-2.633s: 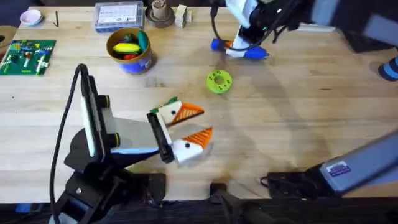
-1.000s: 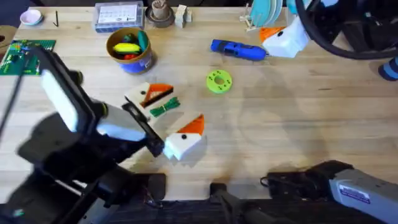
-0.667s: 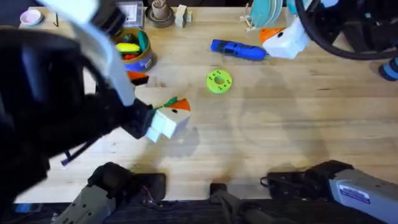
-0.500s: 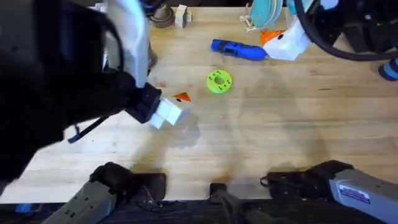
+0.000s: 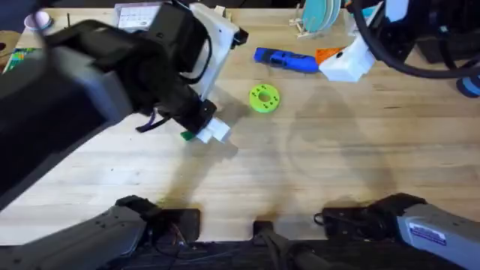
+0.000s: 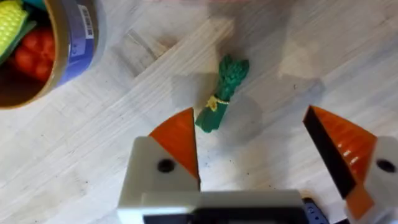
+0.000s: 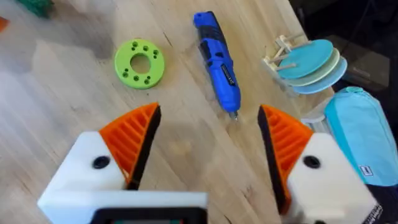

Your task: Pick up the gripper from the table and insert it into the empty holder that is missing its gripper. Then pick up a screw, insert it into the mounting hole, and use the screwdriver to tighten it. Finally, clean up the table by picking up the vegetable and placing it into the bucket.

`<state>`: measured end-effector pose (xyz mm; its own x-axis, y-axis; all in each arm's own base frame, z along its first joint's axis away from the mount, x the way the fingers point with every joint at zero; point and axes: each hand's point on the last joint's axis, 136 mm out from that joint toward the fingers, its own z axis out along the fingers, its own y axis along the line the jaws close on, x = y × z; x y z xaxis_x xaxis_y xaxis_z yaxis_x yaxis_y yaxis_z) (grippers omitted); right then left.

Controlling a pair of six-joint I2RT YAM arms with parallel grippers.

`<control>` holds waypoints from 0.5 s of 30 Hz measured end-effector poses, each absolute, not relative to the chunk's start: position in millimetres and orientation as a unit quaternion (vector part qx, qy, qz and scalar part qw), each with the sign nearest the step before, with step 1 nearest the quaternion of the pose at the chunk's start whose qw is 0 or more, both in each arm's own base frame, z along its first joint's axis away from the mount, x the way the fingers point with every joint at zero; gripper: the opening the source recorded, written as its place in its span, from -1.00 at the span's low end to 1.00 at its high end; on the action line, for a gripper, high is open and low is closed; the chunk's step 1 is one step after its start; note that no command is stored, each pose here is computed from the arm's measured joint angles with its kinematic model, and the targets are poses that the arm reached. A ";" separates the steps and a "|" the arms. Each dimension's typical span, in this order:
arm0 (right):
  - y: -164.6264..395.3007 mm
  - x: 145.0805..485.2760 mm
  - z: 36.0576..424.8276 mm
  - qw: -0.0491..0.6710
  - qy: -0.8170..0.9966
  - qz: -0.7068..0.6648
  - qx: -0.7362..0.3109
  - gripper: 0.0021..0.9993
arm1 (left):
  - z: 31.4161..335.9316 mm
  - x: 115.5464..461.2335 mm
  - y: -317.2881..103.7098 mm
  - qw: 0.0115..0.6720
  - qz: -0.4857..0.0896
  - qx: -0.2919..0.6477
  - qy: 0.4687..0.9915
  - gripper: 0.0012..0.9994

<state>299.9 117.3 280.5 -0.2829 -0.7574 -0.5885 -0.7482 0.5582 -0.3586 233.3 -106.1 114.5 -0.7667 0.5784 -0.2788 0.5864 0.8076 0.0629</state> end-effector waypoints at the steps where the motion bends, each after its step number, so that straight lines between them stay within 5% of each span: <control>1: 117.3 299.9 280.5 0.371 0.801 -0.006 -0.470 0.96 | 106.6 236.2 -107.0 0.132 -0.011 0.311 0.941 0.99; 11: 110.7 302.5 279.7 0.367 0.804 -0.026 -0.467 0.96 | 29.2 237.4 -104.7 0.000 0.011 0.316 0.949 0.99; 15: 105.2 304.6 279.3 0.364 0.807 -0.042 -0.462 0.96 | 28.5 241.7 -107.9 -0.002 0.006 0.320 0.947 0.99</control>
